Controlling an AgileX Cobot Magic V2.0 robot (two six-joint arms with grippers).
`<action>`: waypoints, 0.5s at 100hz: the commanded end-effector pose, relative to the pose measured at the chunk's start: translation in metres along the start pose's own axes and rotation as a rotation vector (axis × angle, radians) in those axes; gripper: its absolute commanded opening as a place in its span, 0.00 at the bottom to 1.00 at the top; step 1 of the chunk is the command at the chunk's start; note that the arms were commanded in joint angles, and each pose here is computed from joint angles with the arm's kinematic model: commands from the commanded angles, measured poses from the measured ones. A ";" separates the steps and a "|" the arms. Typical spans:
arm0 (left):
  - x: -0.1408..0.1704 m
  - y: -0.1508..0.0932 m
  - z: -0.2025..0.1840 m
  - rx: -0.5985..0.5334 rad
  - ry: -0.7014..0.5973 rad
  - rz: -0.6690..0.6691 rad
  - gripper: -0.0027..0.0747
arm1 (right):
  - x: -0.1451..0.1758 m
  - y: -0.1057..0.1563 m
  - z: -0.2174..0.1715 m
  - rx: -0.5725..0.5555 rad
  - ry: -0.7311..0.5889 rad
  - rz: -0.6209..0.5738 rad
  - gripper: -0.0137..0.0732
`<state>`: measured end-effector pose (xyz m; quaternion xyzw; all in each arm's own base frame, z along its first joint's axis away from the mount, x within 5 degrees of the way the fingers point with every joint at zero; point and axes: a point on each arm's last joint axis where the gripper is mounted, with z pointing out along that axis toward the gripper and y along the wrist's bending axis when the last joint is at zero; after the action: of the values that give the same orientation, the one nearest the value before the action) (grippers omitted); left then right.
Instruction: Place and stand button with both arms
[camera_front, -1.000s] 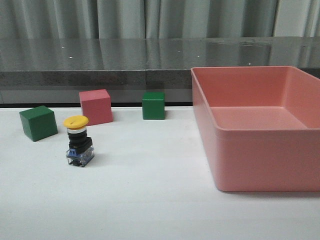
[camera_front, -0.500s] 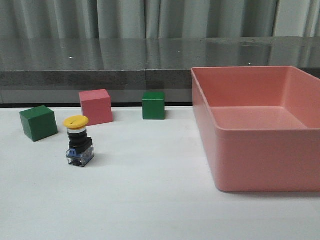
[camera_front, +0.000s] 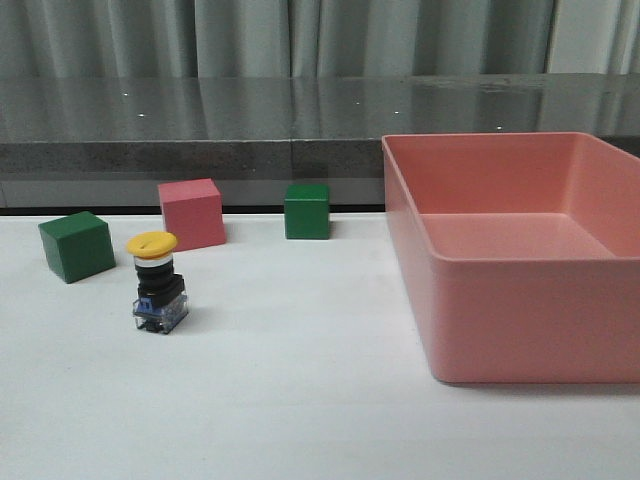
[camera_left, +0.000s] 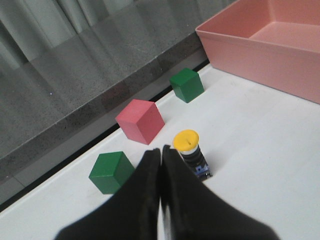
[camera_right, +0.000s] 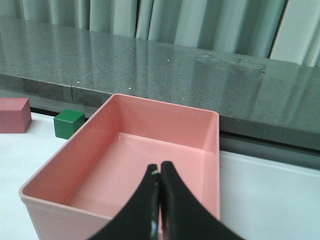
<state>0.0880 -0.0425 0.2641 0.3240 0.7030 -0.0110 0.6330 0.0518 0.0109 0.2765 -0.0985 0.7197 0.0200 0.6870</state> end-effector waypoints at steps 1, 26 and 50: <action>-0.018 0.008 -0.002 -0.070 -0.152 -0.040 0.01 | -0.016 -0.003 -0.002 0.028 -0.098 0.010 0.07; 0.016 0.013 -0.014 -0.286 -0.160 -0.180 0.01 | -0.016 -0.003 -0.002 0.028 -0.098 0.010 0.07; 0.045 0.003 -0.035 -0.455 -0.217 -0.232 0.01 | -0.016 -0.003 -0.002 0.028 -0.098 0.010 0.07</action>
<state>0.0655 -0.0066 0.2229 0.1163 0.6923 0.0466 0.7107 0.0518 0.0109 0.2765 -0.0985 0.7197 0.0200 0.6870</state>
